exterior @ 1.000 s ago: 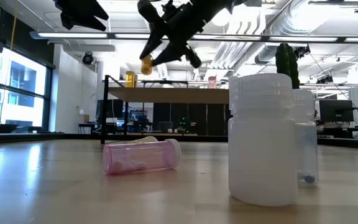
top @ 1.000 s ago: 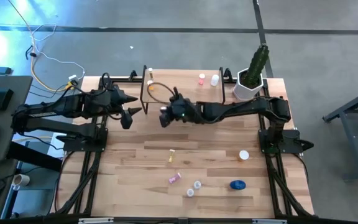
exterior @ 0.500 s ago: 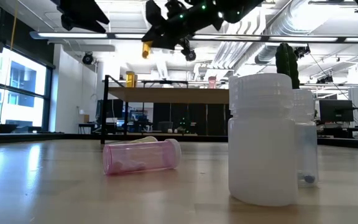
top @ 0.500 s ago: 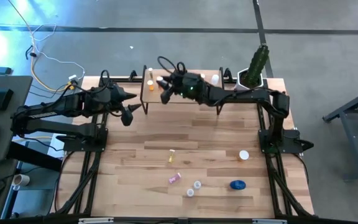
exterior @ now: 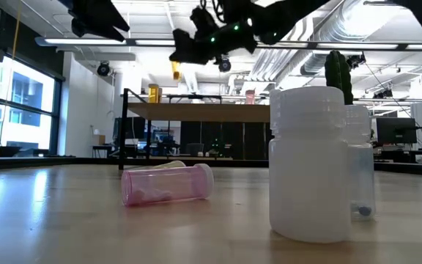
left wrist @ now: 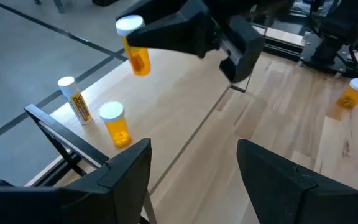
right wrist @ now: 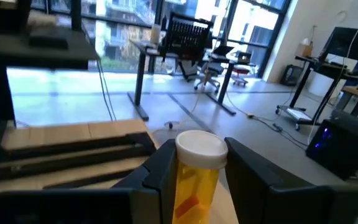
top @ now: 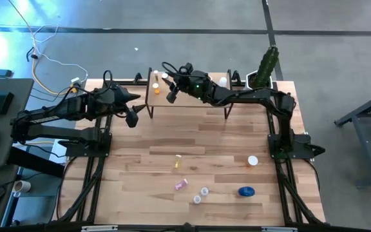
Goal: Pick and place medicine bottles onto shelf by color
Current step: Put the orange pill bottle on the shelf, then put the blue medicine bottle on the shelf
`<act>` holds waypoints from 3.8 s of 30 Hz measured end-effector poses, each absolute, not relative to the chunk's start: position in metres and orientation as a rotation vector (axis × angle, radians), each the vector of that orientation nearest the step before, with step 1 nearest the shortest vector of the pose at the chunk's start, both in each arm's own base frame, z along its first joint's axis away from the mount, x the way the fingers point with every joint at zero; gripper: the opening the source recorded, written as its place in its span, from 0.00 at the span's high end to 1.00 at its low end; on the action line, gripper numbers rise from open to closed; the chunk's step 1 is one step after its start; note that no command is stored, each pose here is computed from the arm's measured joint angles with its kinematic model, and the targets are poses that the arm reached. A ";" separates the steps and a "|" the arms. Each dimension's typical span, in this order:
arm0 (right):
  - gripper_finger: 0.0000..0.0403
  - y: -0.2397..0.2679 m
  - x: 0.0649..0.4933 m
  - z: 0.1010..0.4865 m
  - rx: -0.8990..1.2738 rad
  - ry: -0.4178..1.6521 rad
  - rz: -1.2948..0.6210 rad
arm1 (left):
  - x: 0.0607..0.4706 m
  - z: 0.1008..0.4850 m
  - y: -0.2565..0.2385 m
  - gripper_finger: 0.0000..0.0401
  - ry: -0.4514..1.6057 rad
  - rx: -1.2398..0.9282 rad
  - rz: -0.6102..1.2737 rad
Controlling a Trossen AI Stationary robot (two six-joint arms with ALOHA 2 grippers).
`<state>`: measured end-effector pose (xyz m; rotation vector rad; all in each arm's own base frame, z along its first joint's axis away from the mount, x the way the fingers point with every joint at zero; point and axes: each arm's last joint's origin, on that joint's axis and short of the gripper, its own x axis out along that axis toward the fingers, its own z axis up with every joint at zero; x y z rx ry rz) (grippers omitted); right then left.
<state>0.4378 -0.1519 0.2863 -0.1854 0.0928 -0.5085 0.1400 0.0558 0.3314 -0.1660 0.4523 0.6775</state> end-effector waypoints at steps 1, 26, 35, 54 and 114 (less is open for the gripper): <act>0.74 -0.154 0.439 0.283 -0.173 0.088 -0.512 | 0.140 0.331 0.056 0.43 0.452 -0.166 0.685; 0.74 -0.184 0.446 0.233 -0.133 0.192 -0.410 | 0.138 0.332 0.058 0.43 0.447 -0.146 0.759; 0.74 -0.183 0.445 0.230 -0.126 0.236 -0.405 | 0.138 0.332 0.058 0.43 0.446 -0.149 0.760; 0.74 -0.183 0.445 0.230 -0.069 0.231 -0.436 | 0.138 0.332 0.058 0.43 0.447 -0.146 0.759; 0.62 -0.180 0.439 0.255 -0.065 0.139 -0.442 | 0.139 0.331 0.058 0.43 0.449 -0.146 0.757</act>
